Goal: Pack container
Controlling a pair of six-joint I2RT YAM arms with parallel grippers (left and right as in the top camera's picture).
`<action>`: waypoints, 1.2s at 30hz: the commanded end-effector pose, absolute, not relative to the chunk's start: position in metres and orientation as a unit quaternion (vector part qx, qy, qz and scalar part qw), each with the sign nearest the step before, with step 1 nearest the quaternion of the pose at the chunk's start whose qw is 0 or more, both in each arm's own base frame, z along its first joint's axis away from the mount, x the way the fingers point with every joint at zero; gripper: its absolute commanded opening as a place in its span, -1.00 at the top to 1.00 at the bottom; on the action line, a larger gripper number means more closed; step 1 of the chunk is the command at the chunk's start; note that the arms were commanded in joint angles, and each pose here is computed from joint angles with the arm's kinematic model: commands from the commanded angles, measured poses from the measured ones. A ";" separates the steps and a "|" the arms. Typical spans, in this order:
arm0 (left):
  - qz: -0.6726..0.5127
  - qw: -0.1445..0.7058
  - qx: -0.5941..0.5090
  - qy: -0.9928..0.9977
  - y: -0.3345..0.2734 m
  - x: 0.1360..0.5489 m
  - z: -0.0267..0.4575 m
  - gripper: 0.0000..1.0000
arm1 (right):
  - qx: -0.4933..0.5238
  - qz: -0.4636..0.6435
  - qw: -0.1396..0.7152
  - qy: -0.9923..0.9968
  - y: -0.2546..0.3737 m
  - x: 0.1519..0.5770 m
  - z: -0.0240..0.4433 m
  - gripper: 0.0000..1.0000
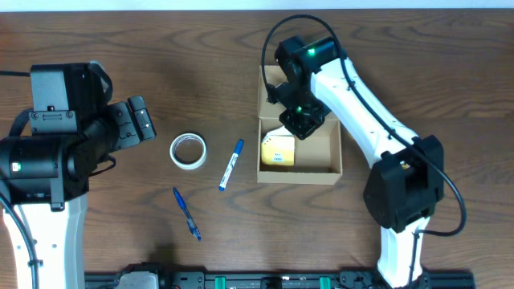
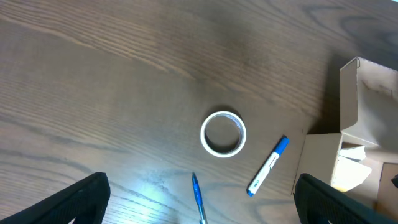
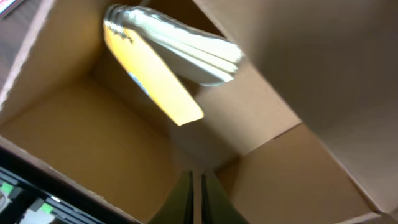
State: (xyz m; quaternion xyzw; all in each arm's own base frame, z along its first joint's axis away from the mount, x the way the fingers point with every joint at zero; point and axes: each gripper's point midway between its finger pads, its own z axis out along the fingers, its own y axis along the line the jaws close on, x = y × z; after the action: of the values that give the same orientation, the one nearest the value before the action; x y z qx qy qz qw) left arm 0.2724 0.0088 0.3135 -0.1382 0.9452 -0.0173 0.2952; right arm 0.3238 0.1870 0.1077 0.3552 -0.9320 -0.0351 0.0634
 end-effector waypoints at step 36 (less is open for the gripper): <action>-0.006 0.301 -0.128 0.945 0.011 0.271 0.318 -0.91 | 0.124 -0.021 -0.067 -0.990 0.246 0.353 0.070 0.97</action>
State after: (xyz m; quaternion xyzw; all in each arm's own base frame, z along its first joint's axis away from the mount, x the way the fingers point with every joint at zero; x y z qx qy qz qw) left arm 0.2716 0.0098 0.3130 -0.1385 0.9457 -0.0143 0.2937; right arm 0.3552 0.2476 0.0667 0.1498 -0.9865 -0.0291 -0.0596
